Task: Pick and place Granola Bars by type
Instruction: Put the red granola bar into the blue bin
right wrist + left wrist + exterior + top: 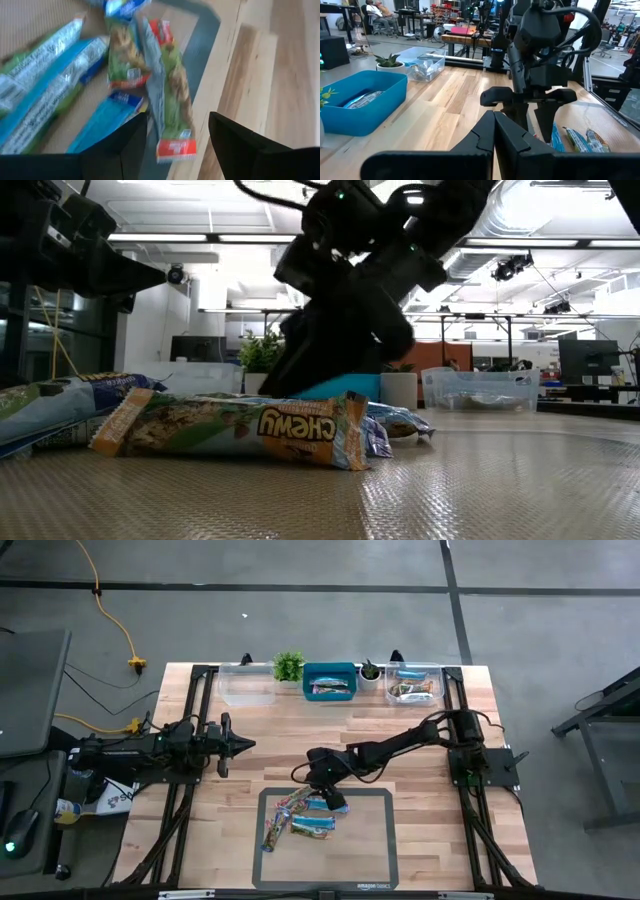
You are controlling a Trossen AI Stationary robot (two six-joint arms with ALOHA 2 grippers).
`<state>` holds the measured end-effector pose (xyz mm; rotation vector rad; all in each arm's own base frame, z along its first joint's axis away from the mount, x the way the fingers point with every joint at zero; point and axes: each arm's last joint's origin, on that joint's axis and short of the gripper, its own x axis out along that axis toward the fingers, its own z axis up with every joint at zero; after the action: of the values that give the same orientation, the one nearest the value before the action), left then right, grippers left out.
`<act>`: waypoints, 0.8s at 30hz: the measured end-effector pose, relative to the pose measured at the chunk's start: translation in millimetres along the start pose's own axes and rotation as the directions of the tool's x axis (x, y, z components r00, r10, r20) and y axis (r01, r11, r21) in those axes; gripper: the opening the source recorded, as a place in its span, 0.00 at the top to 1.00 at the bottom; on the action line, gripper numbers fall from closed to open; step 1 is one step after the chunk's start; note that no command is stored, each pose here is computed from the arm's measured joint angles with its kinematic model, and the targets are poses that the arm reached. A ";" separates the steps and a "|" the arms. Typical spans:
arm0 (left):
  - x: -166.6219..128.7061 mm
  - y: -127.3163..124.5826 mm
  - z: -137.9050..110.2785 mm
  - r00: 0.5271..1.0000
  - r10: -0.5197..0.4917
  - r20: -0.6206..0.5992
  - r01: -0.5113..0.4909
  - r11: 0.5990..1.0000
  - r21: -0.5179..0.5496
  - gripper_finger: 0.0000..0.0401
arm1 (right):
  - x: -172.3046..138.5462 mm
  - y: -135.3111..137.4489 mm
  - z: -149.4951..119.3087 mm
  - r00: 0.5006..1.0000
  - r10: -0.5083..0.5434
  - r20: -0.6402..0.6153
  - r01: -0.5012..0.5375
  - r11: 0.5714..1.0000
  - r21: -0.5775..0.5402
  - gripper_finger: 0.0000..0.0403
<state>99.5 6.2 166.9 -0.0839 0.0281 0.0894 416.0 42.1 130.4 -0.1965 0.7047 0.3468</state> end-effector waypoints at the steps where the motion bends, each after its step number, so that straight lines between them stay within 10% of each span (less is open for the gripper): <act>1: 0.0 0.0 0.2 1.000 0.001 0.001 -0.001 1.000 0.000 1.00 | 0.4 -0.4 0.6 1.000 -0.001 0.004 0.001 1.000 0.000 0.51; 24: 0.0 0.0 0.1 1.000 0.000 0.000 0.000 1.000 0.000 1.00 | 12.3 2.3 -9.1 1.000 -0.004 -0.019 0.004 1.000 0.007 0.55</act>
<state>99.4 6.2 167.0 -0.0839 0.0278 0.0898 418.4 44.5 115.3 -0.1948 0.7244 0.3391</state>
